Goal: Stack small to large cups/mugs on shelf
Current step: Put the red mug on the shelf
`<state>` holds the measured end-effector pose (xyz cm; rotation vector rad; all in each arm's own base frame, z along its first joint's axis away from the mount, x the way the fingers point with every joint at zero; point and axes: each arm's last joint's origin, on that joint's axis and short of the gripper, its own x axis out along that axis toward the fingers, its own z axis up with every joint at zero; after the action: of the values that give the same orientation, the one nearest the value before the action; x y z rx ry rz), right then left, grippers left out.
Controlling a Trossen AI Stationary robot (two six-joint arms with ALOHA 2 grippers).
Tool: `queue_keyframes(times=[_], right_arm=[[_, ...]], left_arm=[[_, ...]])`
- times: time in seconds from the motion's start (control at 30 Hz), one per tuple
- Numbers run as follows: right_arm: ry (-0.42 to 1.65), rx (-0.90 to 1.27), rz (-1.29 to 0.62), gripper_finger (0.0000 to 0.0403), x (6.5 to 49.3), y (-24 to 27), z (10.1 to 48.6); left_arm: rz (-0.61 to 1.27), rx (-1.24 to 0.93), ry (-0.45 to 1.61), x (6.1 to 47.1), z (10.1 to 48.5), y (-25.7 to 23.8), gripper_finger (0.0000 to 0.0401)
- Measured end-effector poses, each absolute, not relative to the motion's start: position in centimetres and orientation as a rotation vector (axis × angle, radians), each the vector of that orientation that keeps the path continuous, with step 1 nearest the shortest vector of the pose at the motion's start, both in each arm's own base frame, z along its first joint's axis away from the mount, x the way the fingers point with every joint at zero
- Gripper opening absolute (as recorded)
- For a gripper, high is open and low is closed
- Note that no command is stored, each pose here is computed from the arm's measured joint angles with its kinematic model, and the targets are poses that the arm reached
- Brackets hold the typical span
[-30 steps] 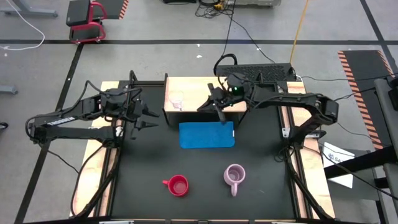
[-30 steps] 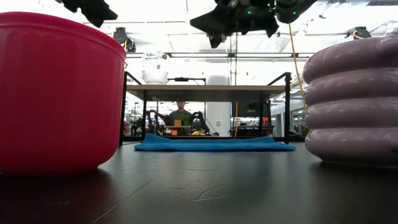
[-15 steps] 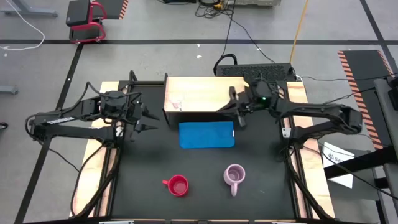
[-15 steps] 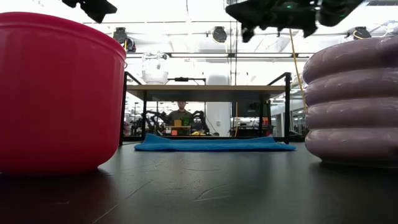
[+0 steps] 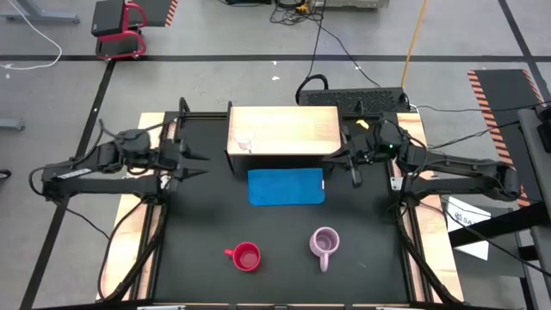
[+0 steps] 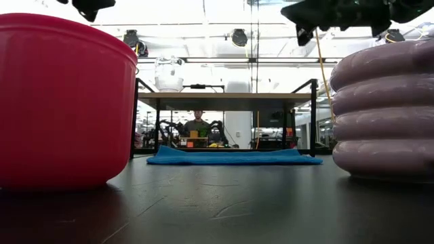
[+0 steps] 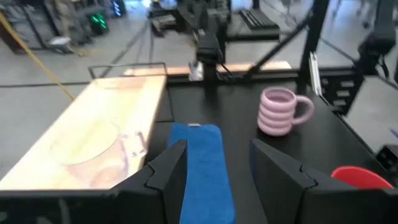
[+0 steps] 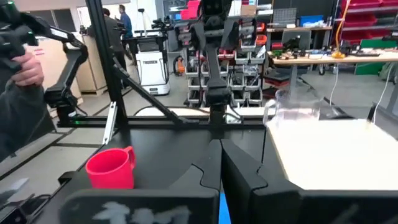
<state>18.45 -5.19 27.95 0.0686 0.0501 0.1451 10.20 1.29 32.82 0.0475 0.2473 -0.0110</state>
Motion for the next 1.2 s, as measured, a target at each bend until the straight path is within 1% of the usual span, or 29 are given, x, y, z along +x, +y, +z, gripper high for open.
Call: queue_keyframes(times=[0.17,0.5,0.7,0.8,0.93,1.2], right_arm=[[0.062,0.074,0.117,0.0,17.5,-4.9,27.5],[0.119,0.064,0.106,0.0,14.3,-3.8,27.8],[0.101,0.05,0.093,0.0,12.7,-3.3,26.7],[0.075,0.046,0.092,0.0,11.9,-3.0,26.1],[0.054,0.067,0.092,0.0,11.1,-2.7,25.3],[0.034,0.071,0.092,0.0,10.2,-2.3,23.7]], left_arm=[[0.015,0.002,0.173,8.2,31.6,1.0,0.0172],[0.007,-0.033,0.177,6.8,29.9,0.7,0.0172],[-0.004,0.01,0.174,7.0,29.3,0.7,0.0172],[-0.007,0.024,0.139,7.5,29.0,0.8,0.0172],[-0.062,0.012,0.098,7.8,28.9,0.7,0.0172],[-0.065,0.006,0.126,7.8,27.7,0.7,0.0172]])
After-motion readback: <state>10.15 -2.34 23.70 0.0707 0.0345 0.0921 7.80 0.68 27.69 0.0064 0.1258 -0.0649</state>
